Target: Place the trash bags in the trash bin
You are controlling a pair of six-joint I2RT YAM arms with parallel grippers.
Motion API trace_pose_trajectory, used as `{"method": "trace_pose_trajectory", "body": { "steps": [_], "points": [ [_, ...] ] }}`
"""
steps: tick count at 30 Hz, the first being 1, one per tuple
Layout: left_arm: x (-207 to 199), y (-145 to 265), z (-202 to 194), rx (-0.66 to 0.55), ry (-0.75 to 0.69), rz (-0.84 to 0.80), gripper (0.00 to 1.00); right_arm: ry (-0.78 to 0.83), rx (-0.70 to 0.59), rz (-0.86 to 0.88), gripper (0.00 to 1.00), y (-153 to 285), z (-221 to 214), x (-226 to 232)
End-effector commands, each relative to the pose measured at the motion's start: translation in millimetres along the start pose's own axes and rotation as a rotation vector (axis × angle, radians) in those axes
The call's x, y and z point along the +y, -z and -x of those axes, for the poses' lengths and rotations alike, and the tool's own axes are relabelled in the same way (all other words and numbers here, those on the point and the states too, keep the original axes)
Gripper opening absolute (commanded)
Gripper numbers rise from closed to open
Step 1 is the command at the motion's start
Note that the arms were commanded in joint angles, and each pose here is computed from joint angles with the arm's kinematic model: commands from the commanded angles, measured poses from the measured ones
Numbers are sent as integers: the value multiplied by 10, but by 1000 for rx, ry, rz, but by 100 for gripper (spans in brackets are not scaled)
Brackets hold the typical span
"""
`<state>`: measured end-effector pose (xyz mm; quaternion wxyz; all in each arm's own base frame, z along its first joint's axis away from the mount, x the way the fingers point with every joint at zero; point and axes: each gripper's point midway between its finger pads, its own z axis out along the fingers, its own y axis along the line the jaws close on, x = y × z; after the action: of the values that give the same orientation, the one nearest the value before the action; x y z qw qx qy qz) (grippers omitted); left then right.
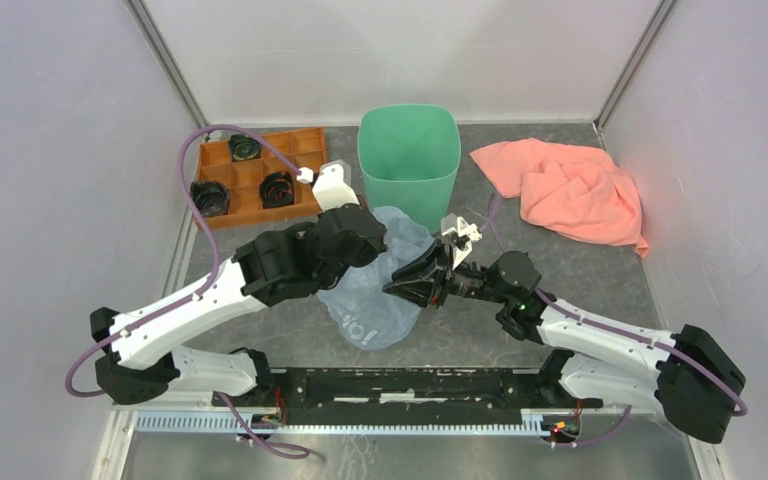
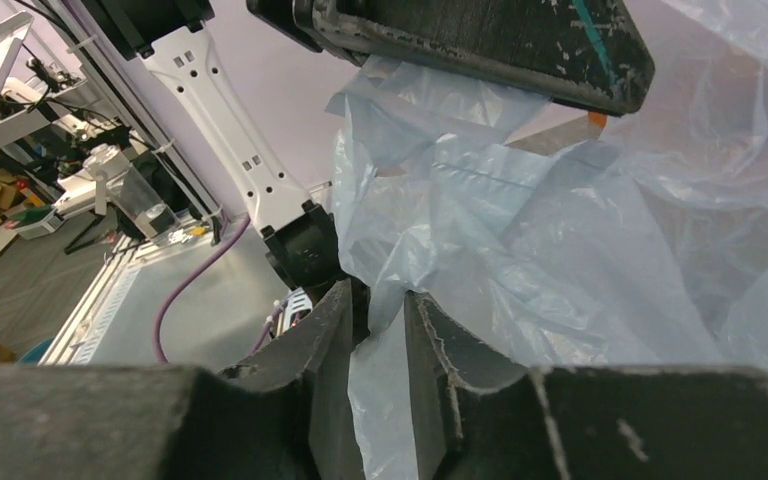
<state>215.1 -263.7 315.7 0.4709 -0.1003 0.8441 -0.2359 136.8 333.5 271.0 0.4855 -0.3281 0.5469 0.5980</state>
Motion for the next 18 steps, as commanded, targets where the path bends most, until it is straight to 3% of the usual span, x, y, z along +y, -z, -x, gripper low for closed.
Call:
{"method": "trace_pose_trajectory", "body": {
  "steps": [1,5,10,18],
  "points": [
    [-120,-68,13,-10,67,-24,2,71,-107,30,36,-102,289,88],
    [-121,-73,-5,-5,71,-24,2,98,-127,-9,55,-102,305,65],
    [-131,-87,-24,-3,83,-27,2,112,-145,-69,70,-155,340,23],
    [-180,-97,-31,2,89,-42,2,109,-151,-276,71,-272,324,-252]
  ]
}}
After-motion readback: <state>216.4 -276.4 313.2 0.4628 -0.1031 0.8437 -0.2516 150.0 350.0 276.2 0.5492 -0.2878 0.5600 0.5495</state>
